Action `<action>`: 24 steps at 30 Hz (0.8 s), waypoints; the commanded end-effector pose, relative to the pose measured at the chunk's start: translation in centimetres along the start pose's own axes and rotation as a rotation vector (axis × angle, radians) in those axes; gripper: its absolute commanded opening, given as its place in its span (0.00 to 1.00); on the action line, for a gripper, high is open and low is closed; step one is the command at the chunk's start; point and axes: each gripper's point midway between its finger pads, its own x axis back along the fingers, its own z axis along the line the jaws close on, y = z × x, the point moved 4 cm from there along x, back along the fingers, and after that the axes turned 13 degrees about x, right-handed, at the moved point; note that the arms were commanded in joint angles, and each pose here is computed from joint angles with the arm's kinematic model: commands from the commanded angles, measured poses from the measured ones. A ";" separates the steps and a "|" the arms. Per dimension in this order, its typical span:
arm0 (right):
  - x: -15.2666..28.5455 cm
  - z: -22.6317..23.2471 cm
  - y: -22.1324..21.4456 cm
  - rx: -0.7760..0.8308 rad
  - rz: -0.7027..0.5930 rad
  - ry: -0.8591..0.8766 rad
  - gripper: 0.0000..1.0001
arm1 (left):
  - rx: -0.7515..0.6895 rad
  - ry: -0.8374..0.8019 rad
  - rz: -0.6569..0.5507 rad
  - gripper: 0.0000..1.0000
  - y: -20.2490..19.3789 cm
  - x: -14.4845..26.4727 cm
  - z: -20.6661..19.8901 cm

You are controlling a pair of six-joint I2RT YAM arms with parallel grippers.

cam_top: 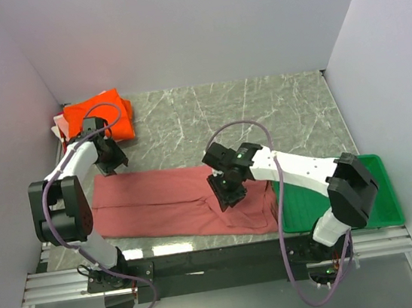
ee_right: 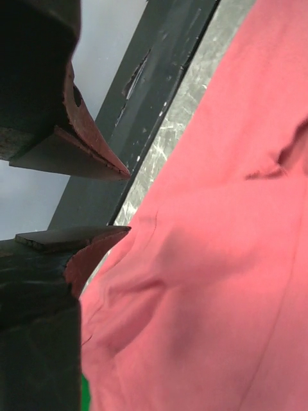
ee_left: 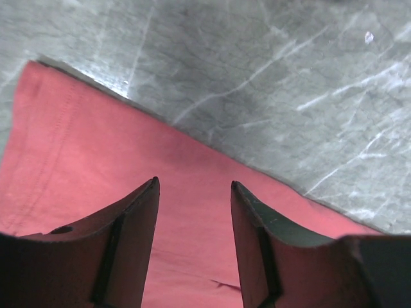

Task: Fold and stack the t-shirts
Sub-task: Fold the tshirt

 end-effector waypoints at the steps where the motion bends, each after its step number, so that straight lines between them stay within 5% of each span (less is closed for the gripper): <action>1: -0.2 1.3 1.2 0.057 -0.061 0.018 0.42 | -0.006 -0.088 0.001 0.54 -0.1 1.0 -1.0; 19: -6.5 1.4 -1.3 -0.022 0.032 -0.232 0.46 | -0.081 -0.100 0.041 0.54 -2.2 1.8 0.6; 24: -7.1 0.7 -1.9 -0.040 0.056 -0.282 0.35 | -0.085 -0.106 0.049 0.54 -2.1 1.6 0.5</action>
